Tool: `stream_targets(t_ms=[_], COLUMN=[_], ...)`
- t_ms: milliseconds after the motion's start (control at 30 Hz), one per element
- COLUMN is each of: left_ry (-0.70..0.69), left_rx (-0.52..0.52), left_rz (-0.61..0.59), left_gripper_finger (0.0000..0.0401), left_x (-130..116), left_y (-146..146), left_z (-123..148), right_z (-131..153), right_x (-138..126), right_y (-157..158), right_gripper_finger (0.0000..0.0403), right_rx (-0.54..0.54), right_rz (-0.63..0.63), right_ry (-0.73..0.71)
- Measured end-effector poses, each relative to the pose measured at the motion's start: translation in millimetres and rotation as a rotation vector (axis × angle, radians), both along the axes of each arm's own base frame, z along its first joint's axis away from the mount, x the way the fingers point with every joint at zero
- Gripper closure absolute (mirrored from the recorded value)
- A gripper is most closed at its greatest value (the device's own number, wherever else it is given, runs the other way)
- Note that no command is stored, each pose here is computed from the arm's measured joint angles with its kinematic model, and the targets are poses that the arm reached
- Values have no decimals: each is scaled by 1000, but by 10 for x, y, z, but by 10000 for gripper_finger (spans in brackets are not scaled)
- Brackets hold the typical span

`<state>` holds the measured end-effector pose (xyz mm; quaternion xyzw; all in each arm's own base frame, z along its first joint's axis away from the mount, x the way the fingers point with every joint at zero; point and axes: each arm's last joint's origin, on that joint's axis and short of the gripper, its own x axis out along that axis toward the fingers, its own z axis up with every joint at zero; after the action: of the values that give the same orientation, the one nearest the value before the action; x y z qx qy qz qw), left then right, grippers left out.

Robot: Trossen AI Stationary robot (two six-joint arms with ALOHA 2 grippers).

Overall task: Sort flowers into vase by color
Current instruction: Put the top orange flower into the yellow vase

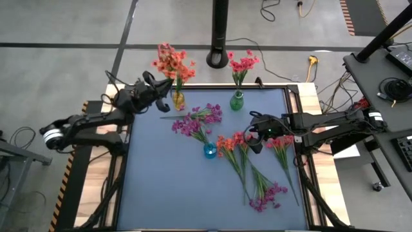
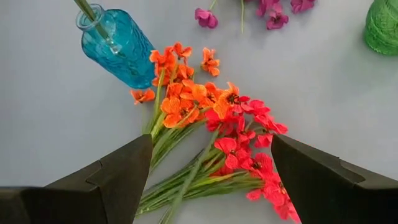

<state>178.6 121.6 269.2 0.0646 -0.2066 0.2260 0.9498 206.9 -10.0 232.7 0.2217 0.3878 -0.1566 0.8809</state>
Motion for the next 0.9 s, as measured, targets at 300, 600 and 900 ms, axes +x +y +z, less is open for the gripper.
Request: stream_targets(t_ms=[300, 600, 900], left_ry=[-95, -41, -4], left_rx=[21, -29, -34], left_rz=[38, 88, 81], left_gripper_finger=[401, 401, 401], left_x=[-40, 60, 28], left_y=[140, 375, 516], left_z=[-339, -524, -593], right_z=[8, 13, 30], right_x=[9, 18, 36], right_y=[0, 0, -1], right_gripper_finger=[83, 83, 83], right_rx=[-2, -2, -3], right_rz=[2, 0, 0], right_ry=[-12, -25, -50])
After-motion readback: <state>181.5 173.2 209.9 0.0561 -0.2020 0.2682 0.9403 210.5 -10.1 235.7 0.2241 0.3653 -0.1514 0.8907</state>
